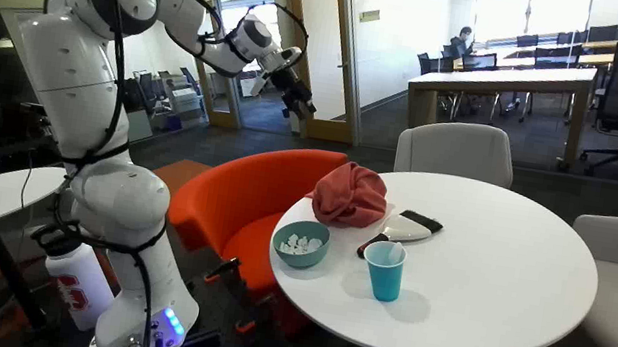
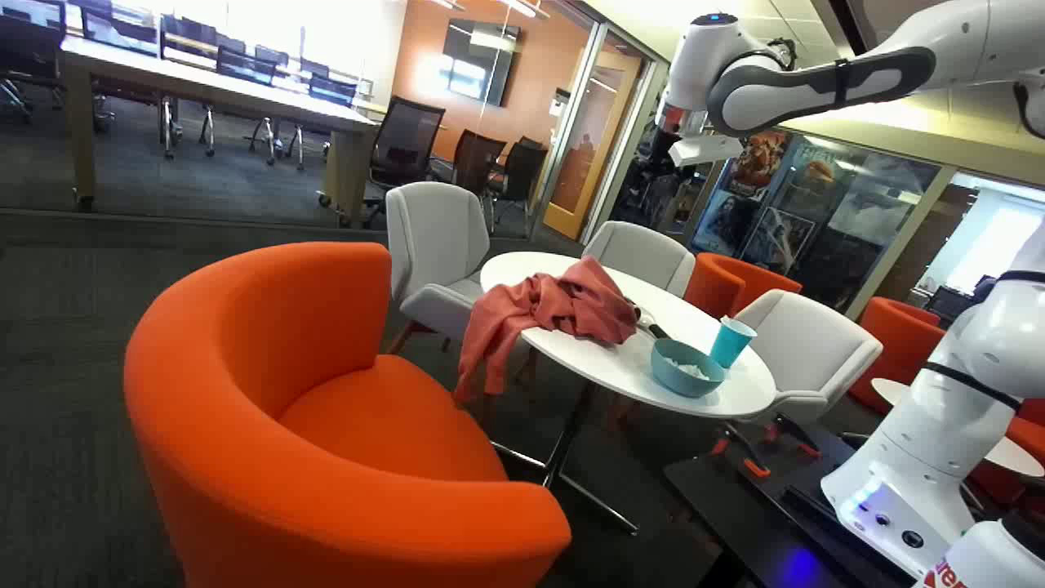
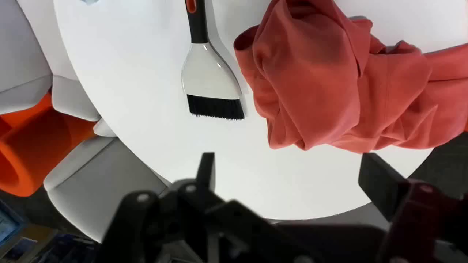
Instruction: Move the broom to the right
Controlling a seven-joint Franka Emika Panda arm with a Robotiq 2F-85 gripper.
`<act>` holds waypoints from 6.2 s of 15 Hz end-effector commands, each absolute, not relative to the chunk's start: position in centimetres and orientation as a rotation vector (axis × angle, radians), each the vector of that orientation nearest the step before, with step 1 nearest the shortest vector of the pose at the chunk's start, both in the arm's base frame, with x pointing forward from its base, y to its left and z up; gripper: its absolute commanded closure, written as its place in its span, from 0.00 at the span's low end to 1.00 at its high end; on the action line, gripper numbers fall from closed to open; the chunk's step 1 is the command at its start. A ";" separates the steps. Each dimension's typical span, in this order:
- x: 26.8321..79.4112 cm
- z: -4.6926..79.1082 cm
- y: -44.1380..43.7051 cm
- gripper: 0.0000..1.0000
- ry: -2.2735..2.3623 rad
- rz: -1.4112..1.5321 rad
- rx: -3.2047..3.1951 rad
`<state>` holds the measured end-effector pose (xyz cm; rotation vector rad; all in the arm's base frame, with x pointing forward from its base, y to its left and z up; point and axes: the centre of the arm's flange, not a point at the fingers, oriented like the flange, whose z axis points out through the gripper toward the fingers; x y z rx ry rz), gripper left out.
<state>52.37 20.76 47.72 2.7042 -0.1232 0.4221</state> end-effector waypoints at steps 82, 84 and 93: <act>56.1 22.0 -12.6 0.00 -0.139 0.102 3.054; 56.5 20.9 -12.0 0.00 -0.205 0.155 3.044; 57.0 17.0 -12.4 0.00 -0.259 0.181 3.049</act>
